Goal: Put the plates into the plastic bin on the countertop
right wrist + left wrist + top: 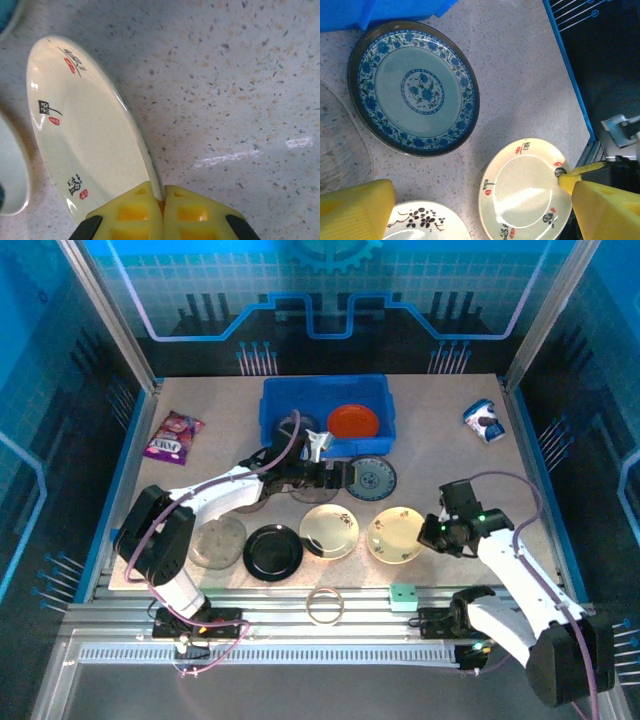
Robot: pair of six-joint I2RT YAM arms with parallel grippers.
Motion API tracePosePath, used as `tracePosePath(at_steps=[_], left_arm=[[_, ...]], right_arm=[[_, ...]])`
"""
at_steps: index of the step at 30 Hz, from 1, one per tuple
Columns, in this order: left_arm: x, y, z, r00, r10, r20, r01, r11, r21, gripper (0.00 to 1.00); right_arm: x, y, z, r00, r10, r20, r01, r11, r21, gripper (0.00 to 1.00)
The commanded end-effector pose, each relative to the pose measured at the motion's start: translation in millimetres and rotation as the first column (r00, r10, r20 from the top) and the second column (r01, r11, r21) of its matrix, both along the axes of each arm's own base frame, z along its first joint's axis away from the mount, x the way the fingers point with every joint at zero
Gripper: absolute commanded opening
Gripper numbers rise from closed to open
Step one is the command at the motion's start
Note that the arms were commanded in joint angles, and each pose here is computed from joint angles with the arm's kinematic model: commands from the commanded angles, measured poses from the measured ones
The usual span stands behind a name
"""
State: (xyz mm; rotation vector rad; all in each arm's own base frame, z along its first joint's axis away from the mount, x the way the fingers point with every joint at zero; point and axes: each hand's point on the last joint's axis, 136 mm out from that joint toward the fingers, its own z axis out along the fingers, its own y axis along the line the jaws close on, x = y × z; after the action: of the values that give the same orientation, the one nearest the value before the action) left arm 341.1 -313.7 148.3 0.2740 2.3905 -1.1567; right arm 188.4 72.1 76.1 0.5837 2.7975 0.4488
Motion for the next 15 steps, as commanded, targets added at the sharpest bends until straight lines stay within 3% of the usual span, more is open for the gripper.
tracePosePath(at_steps=[1, 10, 15], left_arm=[[-2.2, -5.9, 15.8, 0.999, -0.033, 0.023, 0.034, 0.999, -0.024, 0.91], [-7.1, -10.5, 28.3, 0.999, -0.042, 0.000, 0.042, 0.995, -0.087, 0.81], [-6.2, -12.7, 30.3, 0.999, -0.040, -0.005, 0.039, 0.994, -0.099, 0.78]], right_arm=[[5.2, -3.1, 31.1, 0.999, -0.002, 0.053, 0.003, 1.000, -0.005, 0.00], [52.0, 32.8, 82.7, 0.972, 0.041, 0.232, -0.081, 0.983, 0.163, 0.00], [80.3, 53.2, 98.5, 0.949, 0.072, 0.306, -0.136, 0.971, 0.196, 0.00]])
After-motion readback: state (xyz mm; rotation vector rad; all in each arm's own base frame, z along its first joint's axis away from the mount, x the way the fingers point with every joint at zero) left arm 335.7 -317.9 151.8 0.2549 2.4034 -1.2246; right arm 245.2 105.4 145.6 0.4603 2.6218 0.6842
